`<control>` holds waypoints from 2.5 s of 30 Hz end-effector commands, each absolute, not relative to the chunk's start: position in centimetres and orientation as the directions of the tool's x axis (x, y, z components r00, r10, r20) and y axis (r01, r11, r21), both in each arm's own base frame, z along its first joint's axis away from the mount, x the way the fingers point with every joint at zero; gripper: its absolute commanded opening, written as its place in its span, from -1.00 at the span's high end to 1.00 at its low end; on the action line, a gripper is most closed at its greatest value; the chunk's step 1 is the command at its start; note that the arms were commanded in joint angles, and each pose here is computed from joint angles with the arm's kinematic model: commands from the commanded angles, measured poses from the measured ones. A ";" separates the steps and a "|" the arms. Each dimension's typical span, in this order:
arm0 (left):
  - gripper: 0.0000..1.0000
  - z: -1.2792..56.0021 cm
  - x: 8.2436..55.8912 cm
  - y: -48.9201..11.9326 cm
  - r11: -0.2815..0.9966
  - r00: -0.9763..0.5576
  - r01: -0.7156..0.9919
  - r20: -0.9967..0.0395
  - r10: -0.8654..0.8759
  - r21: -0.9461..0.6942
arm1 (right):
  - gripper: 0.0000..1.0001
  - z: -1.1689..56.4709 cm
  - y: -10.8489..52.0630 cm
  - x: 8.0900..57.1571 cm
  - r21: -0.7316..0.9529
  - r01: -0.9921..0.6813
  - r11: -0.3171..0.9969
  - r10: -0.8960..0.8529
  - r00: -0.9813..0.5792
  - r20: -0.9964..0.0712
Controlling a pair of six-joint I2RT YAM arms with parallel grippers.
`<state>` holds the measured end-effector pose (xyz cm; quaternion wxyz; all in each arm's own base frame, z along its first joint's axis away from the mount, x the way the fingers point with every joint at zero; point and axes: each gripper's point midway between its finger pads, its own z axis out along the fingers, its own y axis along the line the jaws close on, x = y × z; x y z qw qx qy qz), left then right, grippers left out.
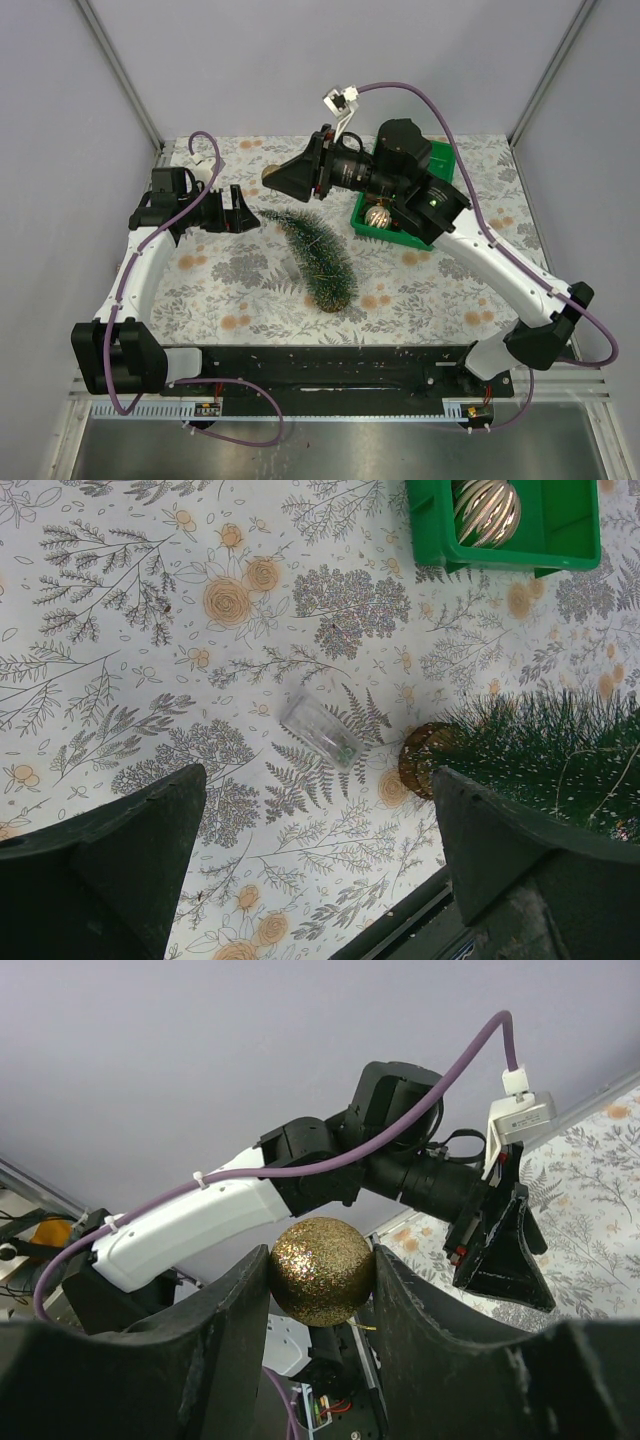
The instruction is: Decorate the small christmas tree
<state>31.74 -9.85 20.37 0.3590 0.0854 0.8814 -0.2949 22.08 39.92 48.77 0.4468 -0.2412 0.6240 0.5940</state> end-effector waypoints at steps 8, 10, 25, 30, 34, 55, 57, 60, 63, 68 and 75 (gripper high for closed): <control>-0.98 21.5 32.0 -10.0 0.798 -0.700 0.387 -0.710 -0.071 -0.462 | 0.66 49.4 43.5 20.5 0.477 -0.869 0.134 0.197 -0.448 -0.872; -0.98 21.3 32.0 -10.1 0.797 -0.703 0.387 -0.708 -0.070 -0.463 | 0.66 49.2 43.8 20.5 0.478 -0.867 0.138 0.195 -0.450 -0.872; -0.98 21.3 31.8 -10.0 0.800 -0.699 0.386 -0.711 -0.071 -0.459 | 0.69 47.8 44.7 21.8 0.432 -0.872 0.231 0.168 -0.401 -0.900; -0.98 21.3 31.8 -10.0 0.802 -0.698 0.387 -0.713 -0.068 -0.455 | 0.70 47.6 45.0 22.1 0.429 -0.873 0.233 0.164 -0.400 -0.902; -0.98 21.1 31.8 -10.0 0.801 -0.701 0.387 -0.710 -0.067 -0.456 | 0.70 47.0 44.8 22.5 0.418 -0.869 0.264 0.148 -0.392 -0.908; -0.98 21.2 31.8 -10.1 0.797 -0.703 0.380 -0.706 -0.080 -0.469 | 0.72 48.5 42.9 22.3 0.384 -0.872 0.304 0.175 -0.345 -0.922; -0.98 21.2 31.8 -10.1 0.796 -0.705 0.380 -0.704 -0.081 -0.471 | 0.73 48.8 42.8 22.2 0.383 -0.873 0.303 0.179 -0.343 -0.922; -0.98 21.3 31.8 -10.2 0.796 -0.703 0.382 -0.707 -0.080 -0.470 | 0.73 49.1 42.8 21.8 0.376 -0.877 0.299 0.170 -0.339 -0.925; -0.98 21.3 31.7 -10.1 0.797 -0.701 0.383 -0.709 -0.080 -0.468 | 0.73 48.2 43.4 21.5 0.368 -0.876 0.311 0.138 -0.342 -0.930; -0.98 21.4 31.8 -10.0 0.799 -0.697 0.383 -0.713 -0.078 -0.463 | 0.74 47.7 44.2 21.2 0.336 -0.880 0.335 0.102 -0.321 -0.942; -0.98 21.4 31.7 -10.1 0.798 -0.699 0.385 -0.711 -0.077 -0.464 | 0.73 48.3 45.1 20.5 0.292 -0.898 0.330 0.084 -0.280 -0.956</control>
